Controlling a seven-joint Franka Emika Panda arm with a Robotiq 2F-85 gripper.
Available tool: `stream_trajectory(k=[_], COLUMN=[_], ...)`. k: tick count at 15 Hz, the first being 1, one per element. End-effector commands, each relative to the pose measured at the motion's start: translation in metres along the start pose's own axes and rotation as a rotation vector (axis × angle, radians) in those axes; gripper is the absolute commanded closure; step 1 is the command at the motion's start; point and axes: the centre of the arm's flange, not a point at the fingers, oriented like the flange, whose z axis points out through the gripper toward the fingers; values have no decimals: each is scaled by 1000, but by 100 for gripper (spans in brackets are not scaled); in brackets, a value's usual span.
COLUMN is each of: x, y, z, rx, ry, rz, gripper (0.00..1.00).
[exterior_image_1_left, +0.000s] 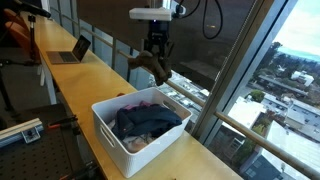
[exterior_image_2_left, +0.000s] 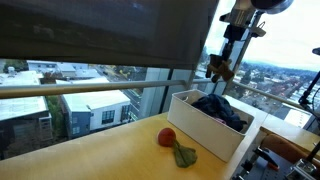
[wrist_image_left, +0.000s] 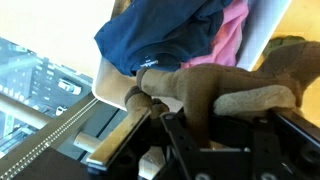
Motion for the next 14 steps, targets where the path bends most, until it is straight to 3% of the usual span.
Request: stream_trajectory(k=[1,5,6,8,14], x=[4,8,8,9,12], y=[0,0,0,1,-2], z=[18,43,46,49,18], rx=[15,35,38,45,25], ry=[-19,-51,-57,-65,-30], rz=[-10,-10,-9,-6,-7], gripper=[100,100,75,67,23])
